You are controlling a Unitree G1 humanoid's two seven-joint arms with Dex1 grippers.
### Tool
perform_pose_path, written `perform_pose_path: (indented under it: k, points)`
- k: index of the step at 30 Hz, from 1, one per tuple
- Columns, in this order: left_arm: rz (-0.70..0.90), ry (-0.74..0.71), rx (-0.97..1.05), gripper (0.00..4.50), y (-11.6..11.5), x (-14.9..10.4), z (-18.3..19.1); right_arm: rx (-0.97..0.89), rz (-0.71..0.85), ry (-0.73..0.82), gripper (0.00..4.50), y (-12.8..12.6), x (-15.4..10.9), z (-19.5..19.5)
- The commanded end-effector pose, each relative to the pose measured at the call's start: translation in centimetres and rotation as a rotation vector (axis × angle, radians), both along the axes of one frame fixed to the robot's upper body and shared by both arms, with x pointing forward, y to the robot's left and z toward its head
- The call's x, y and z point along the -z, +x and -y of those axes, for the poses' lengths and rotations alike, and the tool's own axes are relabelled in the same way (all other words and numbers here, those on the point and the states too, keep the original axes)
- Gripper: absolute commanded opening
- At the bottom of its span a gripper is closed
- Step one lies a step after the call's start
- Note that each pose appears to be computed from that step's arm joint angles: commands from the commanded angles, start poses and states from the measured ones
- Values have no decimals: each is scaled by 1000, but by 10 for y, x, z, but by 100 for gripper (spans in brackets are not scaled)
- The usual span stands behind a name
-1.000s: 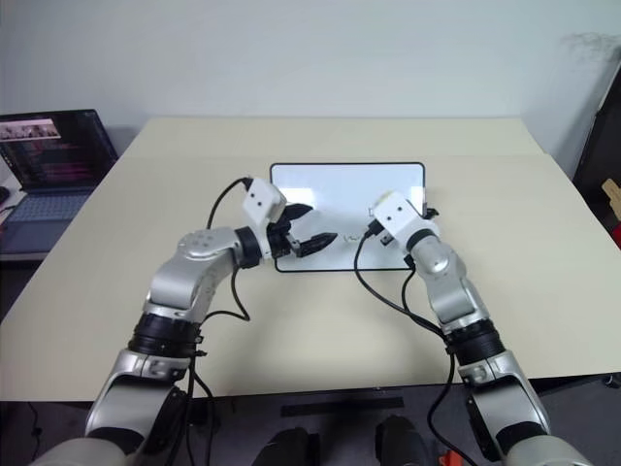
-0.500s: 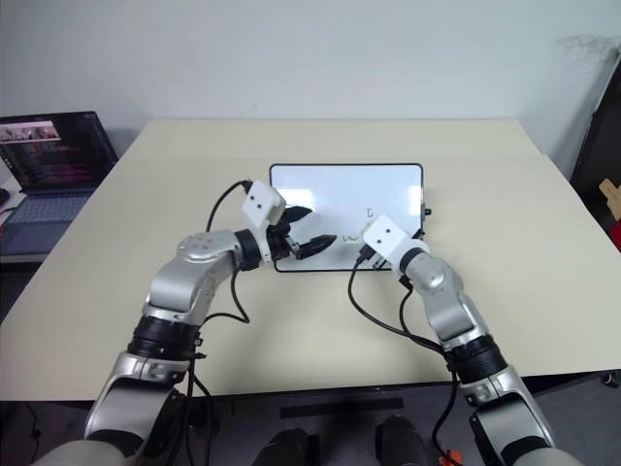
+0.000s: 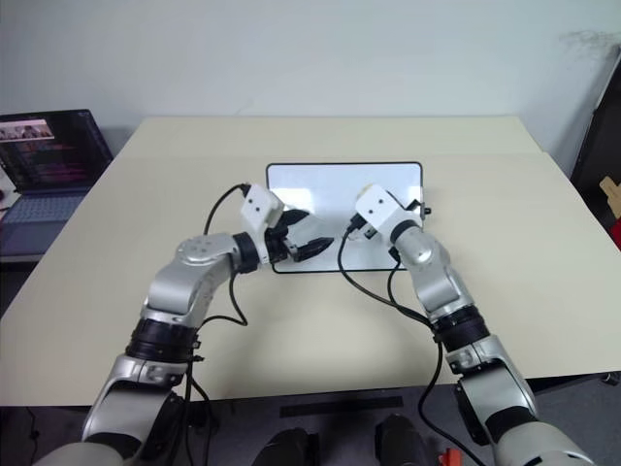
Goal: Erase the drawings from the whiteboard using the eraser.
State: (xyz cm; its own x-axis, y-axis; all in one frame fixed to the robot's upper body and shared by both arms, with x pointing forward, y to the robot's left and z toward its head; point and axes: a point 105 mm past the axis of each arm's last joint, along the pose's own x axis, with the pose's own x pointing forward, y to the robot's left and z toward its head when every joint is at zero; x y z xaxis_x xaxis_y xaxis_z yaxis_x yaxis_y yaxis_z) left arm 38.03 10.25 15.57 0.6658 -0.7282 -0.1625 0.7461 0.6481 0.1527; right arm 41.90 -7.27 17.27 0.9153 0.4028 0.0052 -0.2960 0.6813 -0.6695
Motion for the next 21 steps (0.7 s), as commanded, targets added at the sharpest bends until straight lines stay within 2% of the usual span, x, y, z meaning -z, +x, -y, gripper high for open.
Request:
perform_pose_path:
  k: [1,7,11,17,21]
  points:
    - [65,-7,-11,450,-2,-18,-5,0,-122,-62,111,-4,34,4]
    - [65,-7,-17,450,-2,-19,-7,-3,-232,-115,111,-16,62,17]
    - [63,-7,-16,450,-3,-19,-7,2,-292,-75,111,-23,72,20]
    - [60,-6,-26,450,-1,-18,-10,17,-321,12,111,-28,69,25]
    - [54,0,-53,450,0,-16,-20,-30,-240,74,111,-32,44,15]
